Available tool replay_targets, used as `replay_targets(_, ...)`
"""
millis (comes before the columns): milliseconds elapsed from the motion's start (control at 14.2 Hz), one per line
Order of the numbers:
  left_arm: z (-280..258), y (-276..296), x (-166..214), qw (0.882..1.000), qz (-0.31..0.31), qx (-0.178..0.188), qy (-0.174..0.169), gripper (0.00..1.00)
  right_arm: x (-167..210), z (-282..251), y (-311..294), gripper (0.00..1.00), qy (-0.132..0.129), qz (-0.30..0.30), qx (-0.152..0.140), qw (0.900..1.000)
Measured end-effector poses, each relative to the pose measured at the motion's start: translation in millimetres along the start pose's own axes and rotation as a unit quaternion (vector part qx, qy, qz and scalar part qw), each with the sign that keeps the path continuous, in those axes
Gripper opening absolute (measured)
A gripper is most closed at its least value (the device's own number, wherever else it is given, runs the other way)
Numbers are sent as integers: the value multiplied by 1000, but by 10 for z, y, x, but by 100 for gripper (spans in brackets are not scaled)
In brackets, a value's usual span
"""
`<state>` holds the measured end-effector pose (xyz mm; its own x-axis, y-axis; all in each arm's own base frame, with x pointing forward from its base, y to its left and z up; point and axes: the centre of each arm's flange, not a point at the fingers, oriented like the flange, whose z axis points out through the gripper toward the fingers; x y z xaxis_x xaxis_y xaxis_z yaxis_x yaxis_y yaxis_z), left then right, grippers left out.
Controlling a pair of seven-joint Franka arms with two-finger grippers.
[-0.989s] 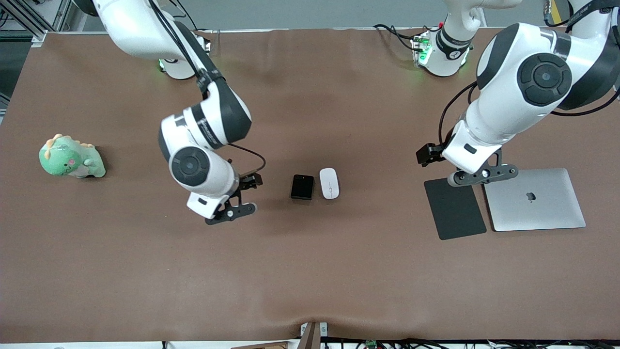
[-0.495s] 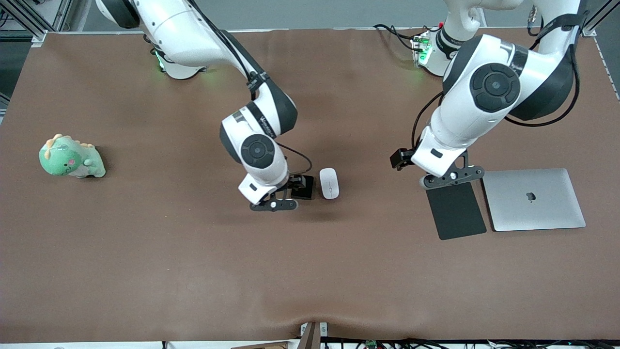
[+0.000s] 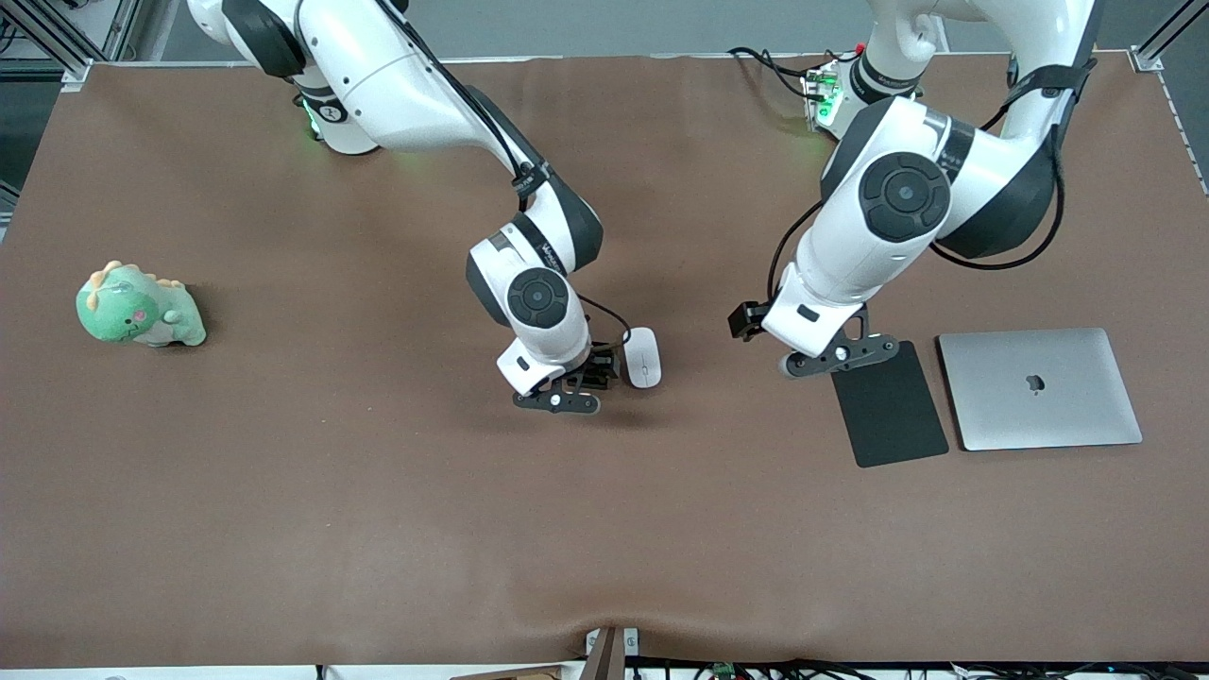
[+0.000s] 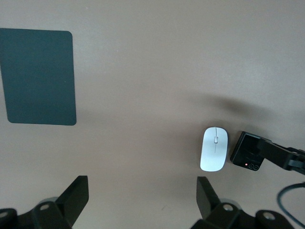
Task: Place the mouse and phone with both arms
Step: 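Grasp the black phone with the right gripper while the left gripper grasps the mouse, then carry the phone with the right gripper while the left gripper lifts the mouse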
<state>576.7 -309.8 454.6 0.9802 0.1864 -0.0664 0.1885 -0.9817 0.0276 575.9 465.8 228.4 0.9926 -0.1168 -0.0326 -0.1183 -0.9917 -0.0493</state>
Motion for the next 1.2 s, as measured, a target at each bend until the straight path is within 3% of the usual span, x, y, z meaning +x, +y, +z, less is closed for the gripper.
replay_targets(495, 398, 312, -72, 1000, -6, -2, -6, 100, -258, 368, -198, 100, -5, 28, -9, 1000)
replay_targets(1131, 439, 318, -52, 1000, -8, -2, -7, 100, -221, 575, -139, 100, -1, 32, -14, 999)
replay_targets(1201, 439, 318, -52, 1000, -8, -2, -7, 100, -213, 591, -129, 91, 1, 31, -16, 999)
